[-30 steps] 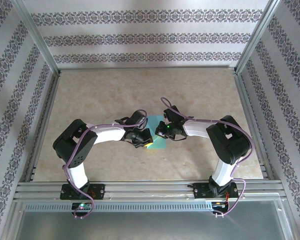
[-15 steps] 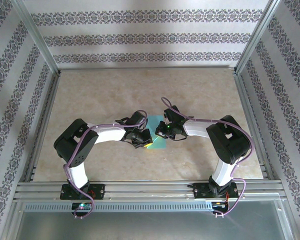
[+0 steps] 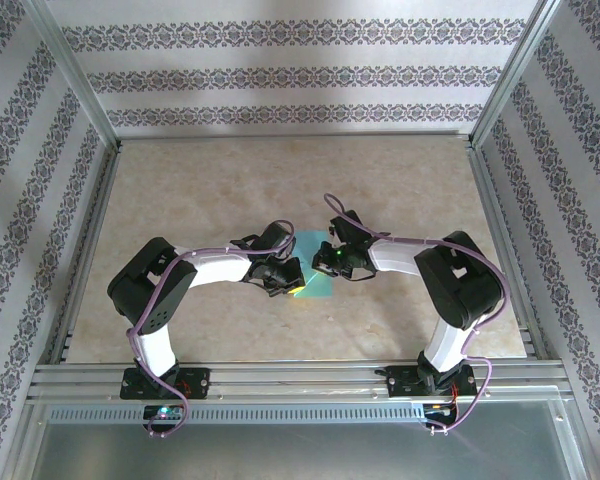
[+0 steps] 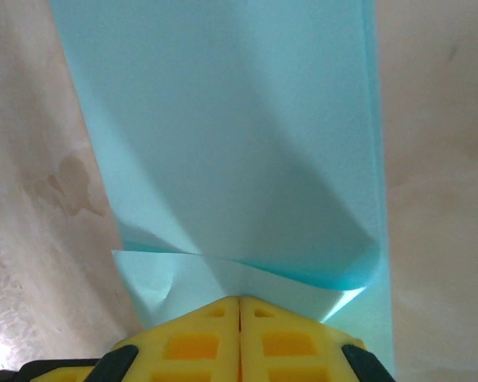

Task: Fold a paper plane with a square sheet of paper (pick it up from the middle)
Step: Fold the triangle a second time at the center of the table.

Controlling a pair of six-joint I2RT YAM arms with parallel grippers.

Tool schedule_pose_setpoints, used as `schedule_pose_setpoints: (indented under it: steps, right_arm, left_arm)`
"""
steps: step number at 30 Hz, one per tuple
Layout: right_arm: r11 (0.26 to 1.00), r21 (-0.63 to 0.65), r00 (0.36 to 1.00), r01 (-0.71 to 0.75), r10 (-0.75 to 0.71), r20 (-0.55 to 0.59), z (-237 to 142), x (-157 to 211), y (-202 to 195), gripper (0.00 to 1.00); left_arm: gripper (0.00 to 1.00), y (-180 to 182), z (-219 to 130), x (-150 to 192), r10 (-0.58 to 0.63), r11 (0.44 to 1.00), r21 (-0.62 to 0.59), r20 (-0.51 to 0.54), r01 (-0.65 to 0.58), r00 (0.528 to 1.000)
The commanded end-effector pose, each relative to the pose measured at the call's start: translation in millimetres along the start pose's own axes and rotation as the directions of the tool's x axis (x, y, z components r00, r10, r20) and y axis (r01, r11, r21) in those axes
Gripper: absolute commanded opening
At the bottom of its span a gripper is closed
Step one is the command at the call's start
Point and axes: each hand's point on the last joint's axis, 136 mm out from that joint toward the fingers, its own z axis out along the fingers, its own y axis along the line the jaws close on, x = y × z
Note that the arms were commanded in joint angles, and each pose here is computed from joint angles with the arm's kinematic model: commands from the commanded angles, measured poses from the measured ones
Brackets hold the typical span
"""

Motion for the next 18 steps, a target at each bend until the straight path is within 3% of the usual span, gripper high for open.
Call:
schedule_pose_setpoints:
  steps: [1,10,18]
  right_arm:
    - [0.998,-0.028,0.998,0.047,-0.046,0.033,-13.8,-0.4,10.2,0.07]
    - [0.995,-0.051,0.996,0.084,-0.085,-0.02,-4.3,24.2,20.0,0.06]
    - [0.998,-0.01,0.997,0.054,-0.055,-0.063,8.2,36.9,6.0,0.06]
  left_arm:
    - [0.04,36.8,10.0,14.3,-0.03,0.992,-0.121,-0.047,0.024,0.998]
    - [0.02,35.6,11.8,14.3,-0.025,0.993,-0.116,-0.054,0.018,0.998]
    - [0.02,37.5,12.2,14.9,-0.028,0.993,-0.119,-0.054,0.022,0.998]
